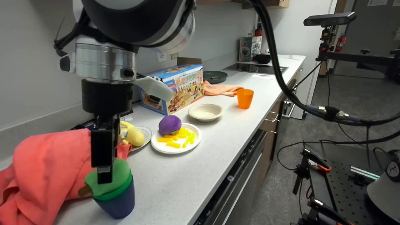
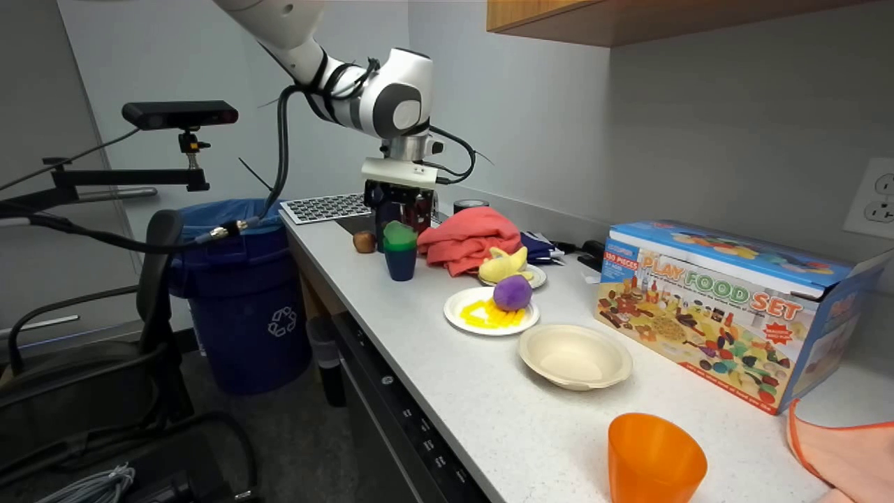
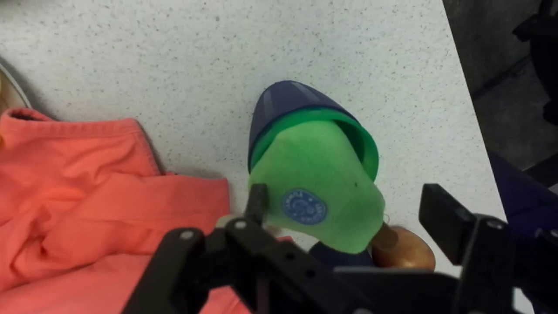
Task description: Remove the green object from the cup
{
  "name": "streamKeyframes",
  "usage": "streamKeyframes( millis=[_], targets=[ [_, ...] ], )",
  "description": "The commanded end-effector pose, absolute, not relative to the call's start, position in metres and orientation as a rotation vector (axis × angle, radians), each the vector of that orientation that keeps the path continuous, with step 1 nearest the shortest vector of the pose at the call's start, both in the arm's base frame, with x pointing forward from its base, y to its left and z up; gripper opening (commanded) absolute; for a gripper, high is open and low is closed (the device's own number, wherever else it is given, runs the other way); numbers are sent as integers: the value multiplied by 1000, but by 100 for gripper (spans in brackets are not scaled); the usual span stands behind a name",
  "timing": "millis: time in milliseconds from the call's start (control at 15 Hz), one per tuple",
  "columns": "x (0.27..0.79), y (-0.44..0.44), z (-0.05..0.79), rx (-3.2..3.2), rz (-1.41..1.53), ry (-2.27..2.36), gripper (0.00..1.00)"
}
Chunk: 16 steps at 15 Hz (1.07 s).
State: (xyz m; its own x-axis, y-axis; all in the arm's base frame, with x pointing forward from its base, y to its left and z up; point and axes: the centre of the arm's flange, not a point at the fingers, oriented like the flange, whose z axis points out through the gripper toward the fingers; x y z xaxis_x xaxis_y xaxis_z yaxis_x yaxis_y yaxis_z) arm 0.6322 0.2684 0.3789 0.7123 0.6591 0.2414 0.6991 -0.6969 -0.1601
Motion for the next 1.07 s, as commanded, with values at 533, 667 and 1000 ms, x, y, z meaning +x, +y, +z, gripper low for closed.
streamKeyframes(
  millis=[533, 667, 1000],
  targets=[
    [645, 269, 383, -2666, -253, -1107, 0],
    [646, 269, 384, -2661, -267, -1102, 0],
    [649, 271, 383, -2667, -343, -1051, 0]
  ],
)
